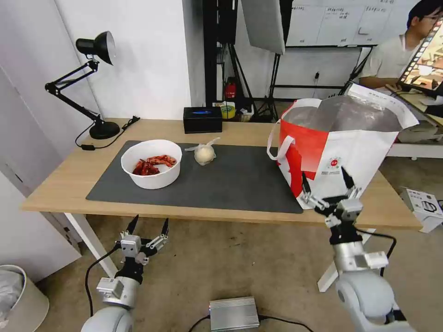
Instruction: Pick up the trash from the table and place it into the takeout bag.
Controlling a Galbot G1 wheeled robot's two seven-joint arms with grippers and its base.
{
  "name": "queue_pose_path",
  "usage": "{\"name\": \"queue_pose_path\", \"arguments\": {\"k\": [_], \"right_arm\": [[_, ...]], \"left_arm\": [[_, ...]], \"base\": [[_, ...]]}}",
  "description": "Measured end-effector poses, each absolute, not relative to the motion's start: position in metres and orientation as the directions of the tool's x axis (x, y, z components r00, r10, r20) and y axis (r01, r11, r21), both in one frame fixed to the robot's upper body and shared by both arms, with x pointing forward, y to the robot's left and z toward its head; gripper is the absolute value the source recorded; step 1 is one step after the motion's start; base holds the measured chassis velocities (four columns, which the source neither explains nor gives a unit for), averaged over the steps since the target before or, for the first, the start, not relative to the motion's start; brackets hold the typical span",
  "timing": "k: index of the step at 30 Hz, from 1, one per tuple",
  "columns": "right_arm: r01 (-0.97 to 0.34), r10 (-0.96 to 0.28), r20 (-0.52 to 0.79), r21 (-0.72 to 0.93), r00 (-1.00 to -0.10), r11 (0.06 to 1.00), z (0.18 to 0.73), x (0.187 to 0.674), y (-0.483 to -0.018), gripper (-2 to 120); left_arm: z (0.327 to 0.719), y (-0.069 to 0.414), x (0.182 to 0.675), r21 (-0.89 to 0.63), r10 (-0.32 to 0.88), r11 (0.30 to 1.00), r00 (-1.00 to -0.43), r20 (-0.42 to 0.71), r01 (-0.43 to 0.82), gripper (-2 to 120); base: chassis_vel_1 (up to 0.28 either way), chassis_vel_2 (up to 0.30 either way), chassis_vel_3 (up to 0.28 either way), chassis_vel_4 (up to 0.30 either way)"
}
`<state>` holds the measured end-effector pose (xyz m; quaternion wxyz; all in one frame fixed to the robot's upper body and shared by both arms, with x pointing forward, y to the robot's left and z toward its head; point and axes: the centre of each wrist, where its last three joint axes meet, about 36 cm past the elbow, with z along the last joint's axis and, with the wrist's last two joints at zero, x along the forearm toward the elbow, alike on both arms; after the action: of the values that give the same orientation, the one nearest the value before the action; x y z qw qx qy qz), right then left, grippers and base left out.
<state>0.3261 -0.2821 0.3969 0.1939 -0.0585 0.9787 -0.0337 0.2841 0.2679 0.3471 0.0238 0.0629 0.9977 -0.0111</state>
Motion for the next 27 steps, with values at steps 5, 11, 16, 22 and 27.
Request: {"name": "queue_pose_path", "arguments": {"k": [5, 11, 16, 22, 27], "right_arm": [[-0.092, -0.108, -0.312, -0.064, -0.944, 0.994, 0.383, 0.308, -0.274, 100], [-0.067, -0.070, -0.204, -0.022, -0.977, 0.997, 0.374, 0.290, -0.259, 100], [-0.053, -0.054, -0.152, -0.005, -0.987, 0.999, 0.375, 0.282, -0.249, 100], [-0.039, -0.040, -0.103, -0.017, -0.994, 0.999, 0.384, 0.278, -0.239, 100], [-0.037, -0.038, -0.073, -0.015, -0.997, 0.999, 0.387, 0.274, -0.234, 100]], "left_arm": [[0.345, 0.268, 0.282, -0.021, 0.124, 0.992, -0.991, -0.050, 0.125, 100], [0.343, 0.265, 0.280, -0.026, 0.128, 0.991, -0.991, -0.049, 0.129, 100], [0.345, 0.264, 0.282, -0.024, 0.131, 0.991, -0.990, -0.056, 0.133, 100], [0.349, 0.262, 0.282, -0.026, 0.134, 0.990, -0.989, -0.063, 0.135, 100], [0.352, 0.260, 0.282, -0.033, 0.134, 0.990, -0.990, -0.051, 0.136, 100]], "base": [[0.000, 0.000, 0.000, 0.000], [0.000, 0.000, 0.000, 0.000], [0.000, 0.000, 0.000, 0.000], [0.000, 0.000, 0.000, 0.000], [0.000, 0.000, 0.000, 0.000]]}}
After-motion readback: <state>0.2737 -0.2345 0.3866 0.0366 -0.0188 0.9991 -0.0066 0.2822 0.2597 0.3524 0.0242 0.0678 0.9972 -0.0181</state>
